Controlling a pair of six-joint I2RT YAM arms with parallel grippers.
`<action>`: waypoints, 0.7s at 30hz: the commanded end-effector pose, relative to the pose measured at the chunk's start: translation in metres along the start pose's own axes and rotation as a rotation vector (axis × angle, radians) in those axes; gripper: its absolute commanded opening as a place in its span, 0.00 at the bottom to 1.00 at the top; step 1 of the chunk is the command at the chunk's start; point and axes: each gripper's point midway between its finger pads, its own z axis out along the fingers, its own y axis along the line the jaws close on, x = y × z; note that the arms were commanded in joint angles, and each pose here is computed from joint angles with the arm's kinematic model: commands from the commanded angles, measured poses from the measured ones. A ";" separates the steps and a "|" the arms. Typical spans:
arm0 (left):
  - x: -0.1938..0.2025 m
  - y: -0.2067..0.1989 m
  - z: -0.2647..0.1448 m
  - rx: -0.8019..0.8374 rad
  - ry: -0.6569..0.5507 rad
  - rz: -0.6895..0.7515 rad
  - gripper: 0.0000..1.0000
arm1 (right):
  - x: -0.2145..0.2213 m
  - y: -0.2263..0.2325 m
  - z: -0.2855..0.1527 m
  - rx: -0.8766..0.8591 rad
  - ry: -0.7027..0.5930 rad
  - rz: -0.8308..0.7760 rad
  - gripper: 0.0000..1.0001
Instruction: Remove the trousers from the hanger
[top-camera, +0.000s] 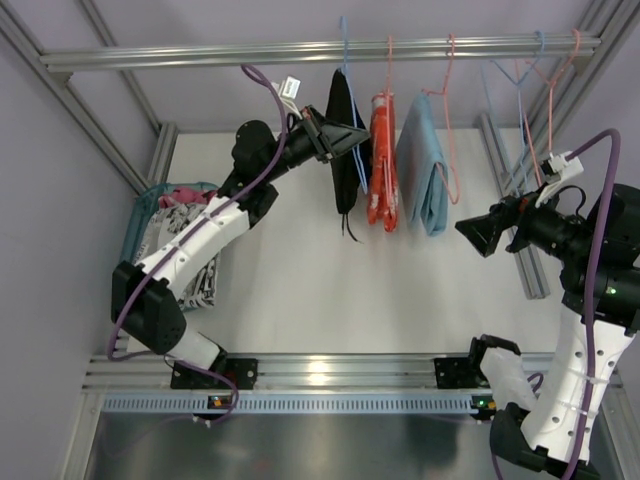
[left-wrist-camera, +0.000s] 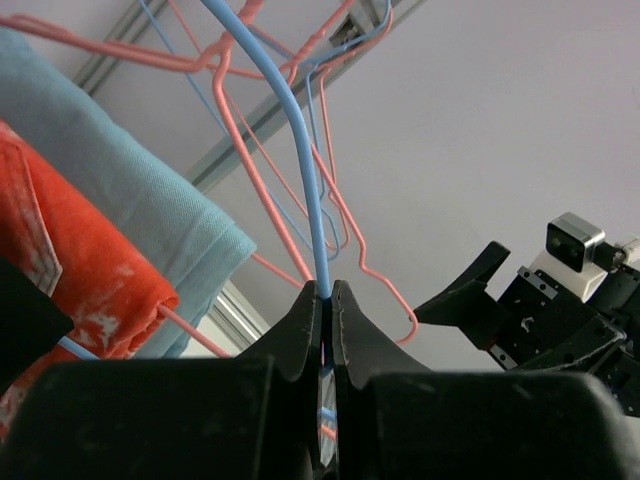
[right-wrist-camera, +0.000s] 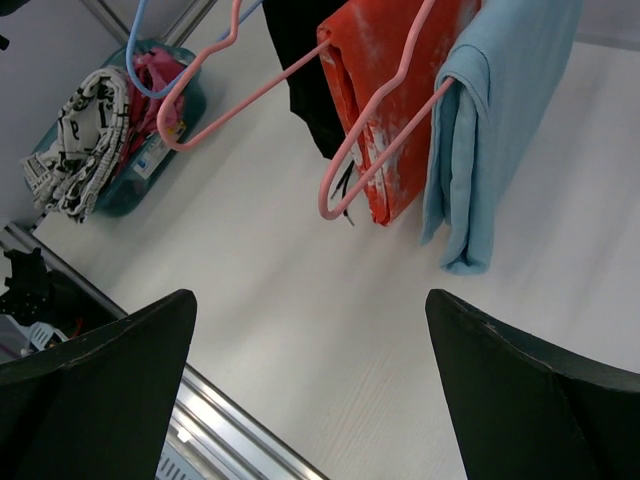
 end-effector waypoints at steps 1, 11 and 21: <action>-0.069 -0.112 -0.028 0.254 -0.256 0.280 0.00 | -0.020 0.008 -0.005 -0.018 -0.062 -0.058 0.99; -0.045 -0.102 -0.050 0.228 -0.220 0.265 0.00 | -0.038 0.005 -0.002 -0.008 -0.106 -0.008 0.99; -0.008 -0.102 -0.091 0.220 -0.186 0.305 0.00 | -0.072 -0.002 0.028 -0.045 -0.160 0.036 0.99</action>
